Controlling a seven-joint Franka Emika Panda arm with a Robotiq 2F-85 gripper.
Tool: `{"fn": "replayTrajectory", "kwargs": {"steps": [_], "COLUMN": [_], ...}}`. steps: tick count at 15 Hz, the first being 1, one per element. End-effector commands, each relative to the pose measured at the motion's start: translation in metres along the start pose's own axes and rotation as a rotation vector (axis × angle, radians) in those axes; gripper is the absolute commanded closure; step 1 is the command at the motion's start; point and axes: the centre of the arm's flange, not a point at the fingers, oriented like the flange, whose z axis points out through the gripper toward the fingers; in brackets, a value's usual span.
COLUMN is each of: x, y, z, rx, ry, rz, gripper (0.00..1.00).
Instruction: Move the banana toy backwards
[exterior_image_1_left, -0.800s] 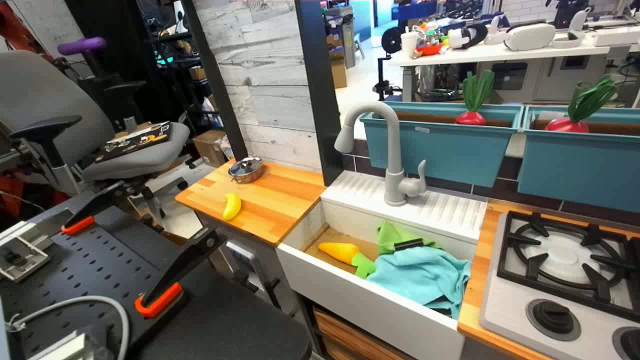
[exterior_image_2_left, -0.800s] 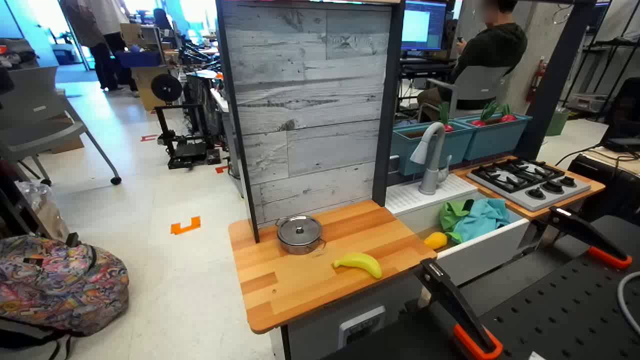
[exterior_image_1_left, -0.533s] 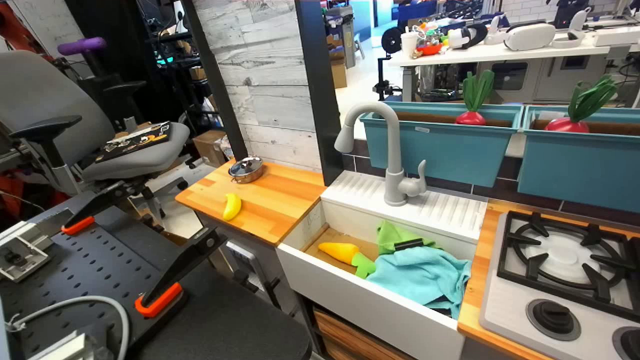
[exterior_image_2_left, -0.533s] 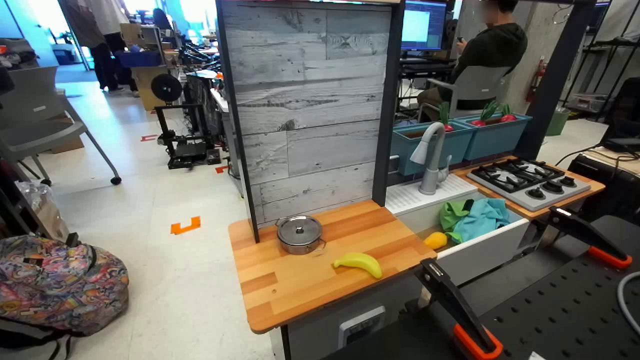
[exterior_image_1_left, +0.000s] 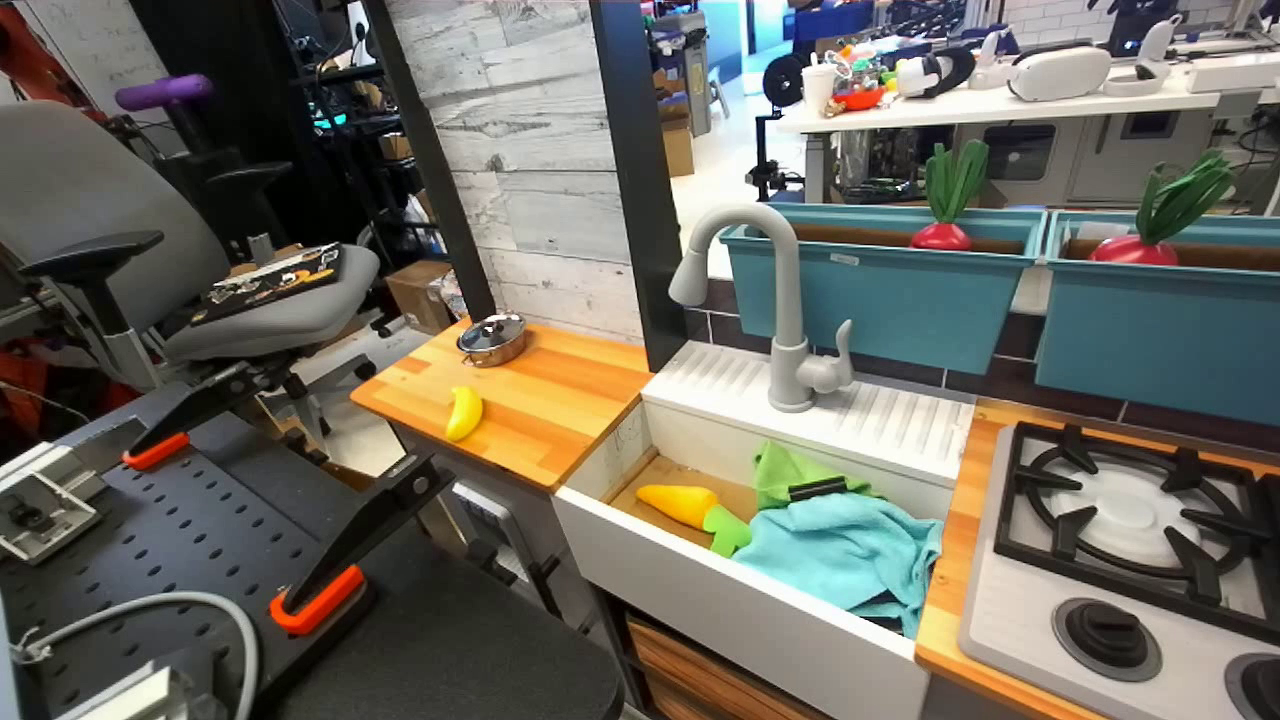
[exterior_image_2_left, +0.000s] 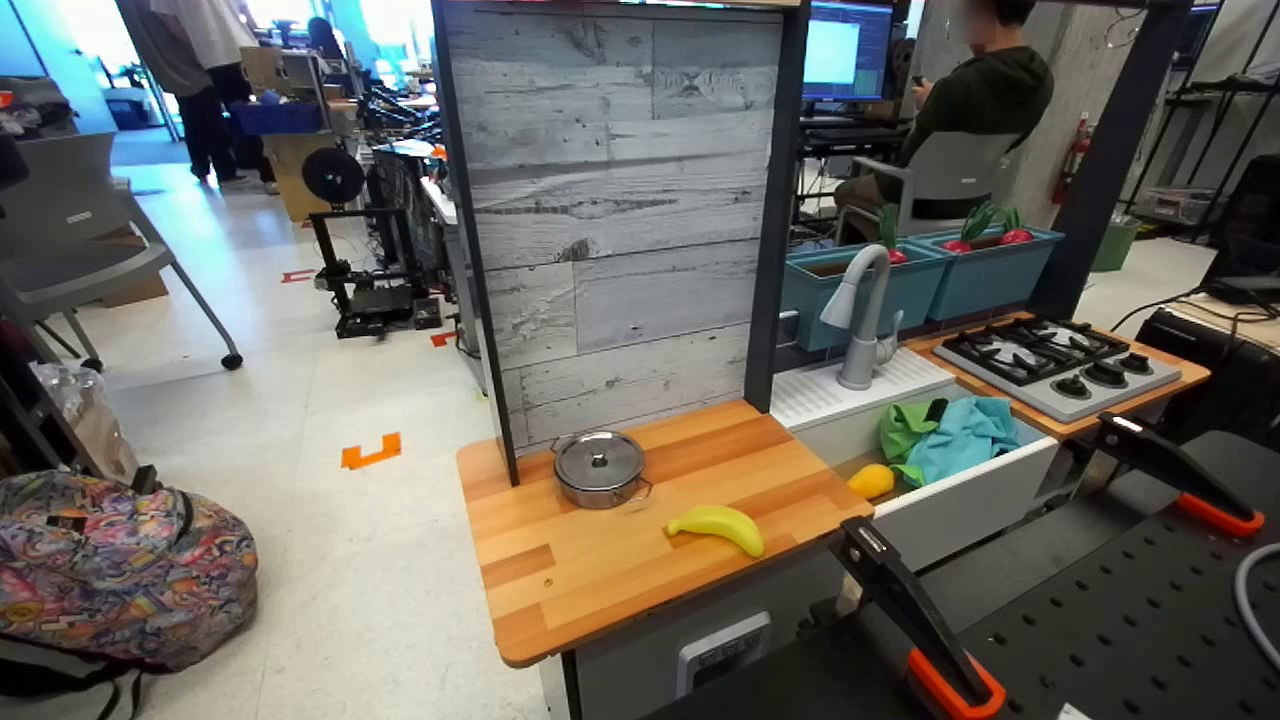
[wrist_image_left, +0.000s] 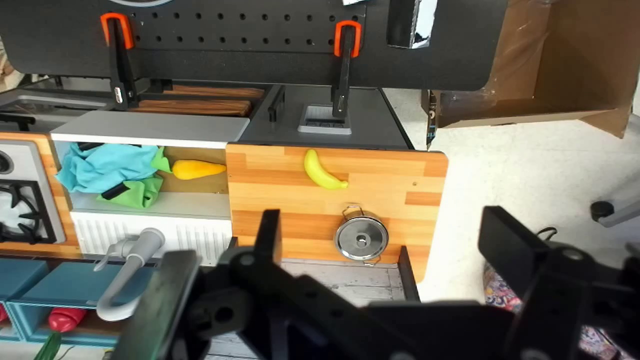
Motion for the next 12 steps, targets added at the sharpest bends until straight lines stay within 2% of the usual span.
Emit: {"fn": "replayTrajectory", "kwargs": {"steps": [1, 5, 8, 12], "x": [0.000, 0.000, 0.022, 0.055], "y": [0.000, 0.000, 0.011, 0.025], "z": [0.000, 0.000, 0.024, 0.056], "rx": [0.000, 0.000, -0.033, -0.040], "ry": [0.000, 0.000, -0.012, -0.034], "rz": [0.000, 0.000, -0.054, -0.158], "gripper": [0.00, 0.00, 0.00, 0.00]}}
